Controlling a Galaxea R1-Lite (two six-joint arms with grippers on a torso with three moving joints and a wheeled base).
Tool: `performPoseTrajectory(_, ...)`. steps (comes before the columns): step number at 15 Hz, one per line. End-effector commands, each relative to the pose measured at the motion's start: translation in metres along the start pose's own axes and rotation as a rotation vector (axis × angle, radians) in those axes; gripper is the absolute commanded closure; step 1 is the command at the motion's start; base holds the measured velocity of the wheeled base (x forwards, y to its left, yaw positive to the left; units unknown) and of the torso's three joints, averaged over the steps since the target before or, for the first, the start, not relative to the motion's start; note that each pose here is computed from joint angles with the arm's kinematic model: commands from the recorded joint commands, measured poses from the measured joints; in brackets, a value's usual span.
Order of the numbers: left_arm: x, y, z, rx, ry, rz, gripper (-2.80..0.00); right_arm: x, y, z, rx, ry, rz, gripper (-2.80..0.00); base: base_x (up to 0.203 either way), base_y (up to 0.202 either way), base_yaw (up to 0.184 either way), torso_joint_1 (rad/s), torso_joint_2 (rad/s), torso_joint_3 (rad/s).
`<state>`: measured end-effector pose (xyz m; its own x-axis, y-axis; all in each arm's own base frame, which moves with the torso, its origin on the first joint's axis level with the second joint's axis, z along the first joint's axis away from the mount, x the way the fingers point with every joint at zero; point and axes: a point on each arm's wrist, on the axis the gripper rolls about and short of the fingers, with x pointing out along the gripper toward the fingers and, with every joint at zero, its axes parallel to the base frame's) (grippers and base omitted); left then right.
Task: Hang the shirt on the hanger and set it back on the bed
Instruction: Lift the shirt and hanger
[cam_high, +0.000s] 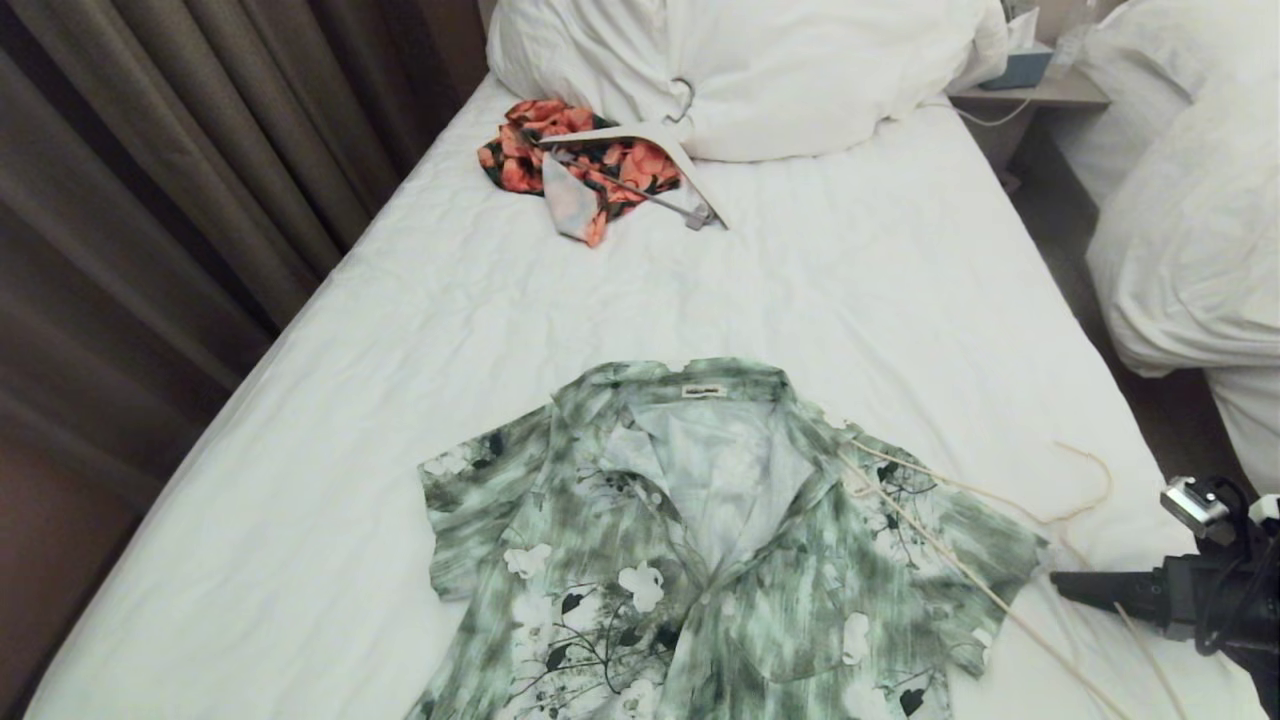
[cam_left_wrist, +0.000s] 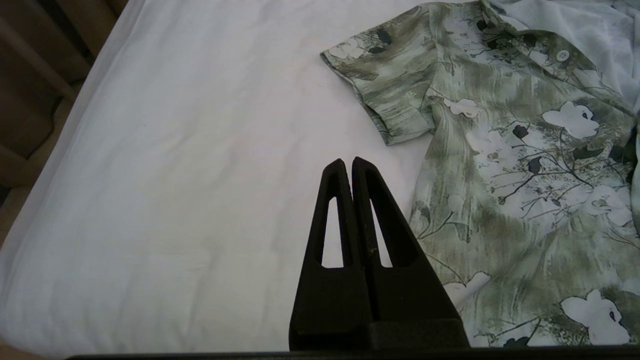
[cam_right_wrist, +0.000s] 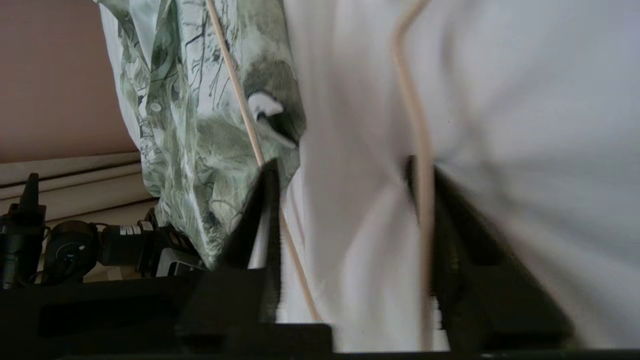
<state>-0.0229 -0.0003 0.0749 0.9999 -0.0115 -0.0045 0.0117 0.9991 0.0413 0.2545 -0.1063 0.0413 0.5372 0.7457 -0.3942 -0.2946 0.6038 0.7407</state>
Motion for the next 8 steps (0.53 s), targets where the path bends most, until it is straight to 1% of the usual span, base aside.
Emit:
performPoseTrajectory(1, 0.000, 0.000, 0.000, -0.001, 0.002, 0.000, 0.00, -0.005, 0.007, 0.002, -0.023, -0.016, 0.003, 0.00, 0.000, 0.000, 0.000, 0.000, 0.00, 0.000)
performPoseTrajectory(4, 0.000, 0.000, 0.000, 0.000, 0.002, -0.001, 0.00, -0.015, 0.025, 0.005, -0.043, -0.029, -0.004, 0.00, 0.000, 0.000, 0.000, 0.000, 0.00, 0.000)
performPoseTrajectory(6, 0.000, 0.000, 0.000, 0.000, 0.002, 0.000, 0.00, -0.023, 0.044, 0.009, -0.104, -0.055, -0.012, 0.00, 0.000, 0.000, 0.000, 0.000, 0.00, 0.000)
performPoseTrajectory(8, 0.000, 0.000, 0.000, 0.000, 0.002, 0.000, 0.00, -0.032, 0.064, 0.014, -0.196, -0.085, -0.022, 0.00, 0.000, 0.000, 0.000, 0.000, 0.00, 0.000)
